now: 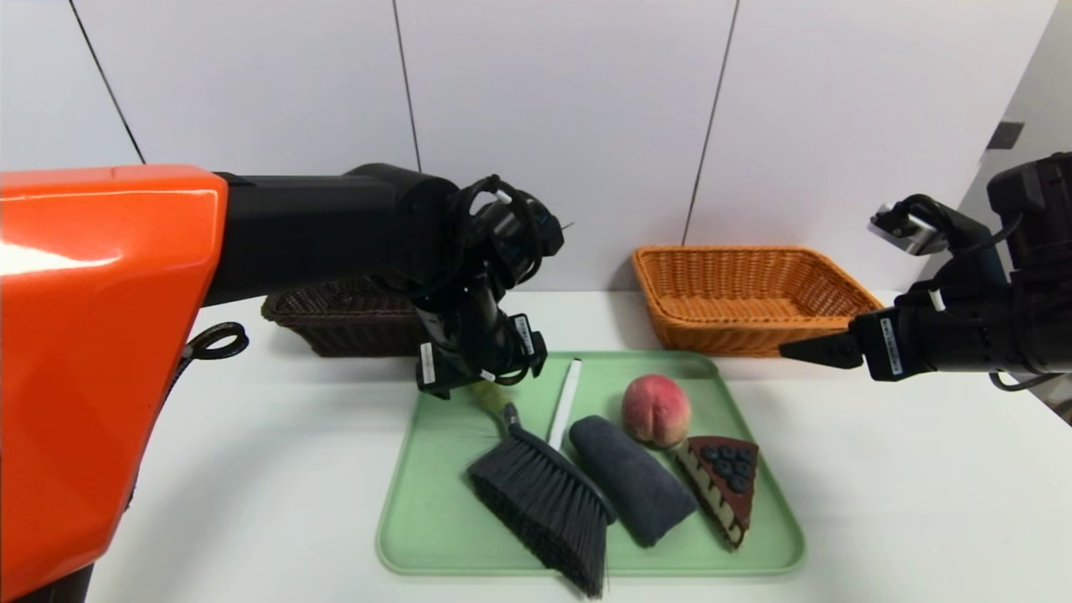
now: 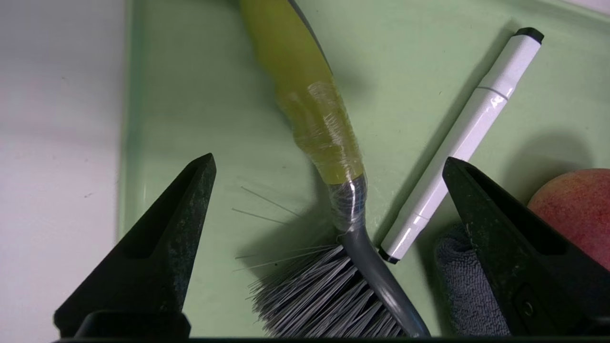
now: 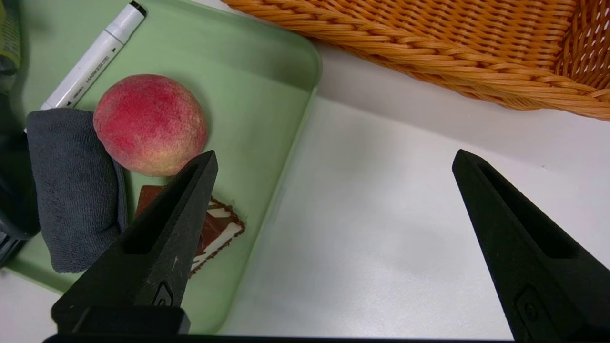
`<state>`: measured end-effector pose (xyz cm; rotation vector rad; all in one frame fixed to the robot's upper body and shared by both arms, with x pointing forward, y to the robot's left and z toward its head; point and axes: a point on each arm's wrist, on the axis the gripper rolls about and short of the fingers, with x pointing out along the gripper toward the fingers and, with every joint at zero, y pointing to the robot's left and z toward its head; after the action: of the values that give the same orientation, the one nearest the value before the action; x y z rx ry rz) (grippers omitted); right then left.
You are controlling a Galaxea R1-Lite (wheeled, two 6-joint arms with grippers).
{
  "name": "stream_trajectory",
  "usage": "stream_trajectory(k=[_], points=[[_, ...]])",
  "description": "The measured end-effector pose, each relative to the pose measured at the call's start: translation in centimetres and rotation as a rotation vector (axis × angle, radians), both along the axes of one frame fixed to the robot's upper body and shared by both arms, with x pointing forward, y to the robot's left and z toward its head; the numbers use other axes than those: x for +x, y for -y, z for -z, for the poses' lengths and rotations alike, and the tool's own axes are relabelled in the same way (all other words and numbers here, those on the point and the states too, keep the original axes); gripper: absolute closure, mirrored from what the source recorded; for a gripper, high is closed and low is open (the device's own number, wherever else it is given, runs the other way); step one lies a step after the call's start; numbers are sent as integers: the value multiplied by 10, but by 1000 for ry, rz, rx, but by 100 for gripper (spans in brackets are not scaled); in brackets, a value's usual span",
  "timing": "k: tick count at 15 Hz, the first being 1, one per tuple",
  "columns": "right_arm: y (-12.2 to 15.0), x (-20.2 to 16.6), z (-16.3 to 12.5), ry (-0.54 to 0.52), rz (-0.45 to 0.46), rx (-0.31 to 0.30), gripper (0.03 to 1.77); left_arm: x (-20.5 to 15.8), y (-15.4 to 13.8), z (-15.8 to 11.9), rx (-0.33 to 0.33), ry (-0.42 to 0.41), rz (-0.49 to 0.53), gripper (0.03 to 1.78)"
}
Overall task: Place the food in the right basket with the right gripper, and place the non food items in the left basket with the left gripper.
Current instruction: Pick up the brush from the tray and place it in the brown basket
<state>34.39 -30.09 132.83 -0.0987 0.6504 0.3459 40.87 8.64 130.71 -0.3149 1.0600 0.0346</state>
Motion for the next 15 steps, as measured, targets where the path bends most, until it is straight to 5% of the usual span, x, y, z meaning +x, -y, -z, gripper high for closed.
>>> stream_trajectory(k=[15], points=[[-14,6,15,7,-45,1,10,6,10,20,79,59,-156,12]])
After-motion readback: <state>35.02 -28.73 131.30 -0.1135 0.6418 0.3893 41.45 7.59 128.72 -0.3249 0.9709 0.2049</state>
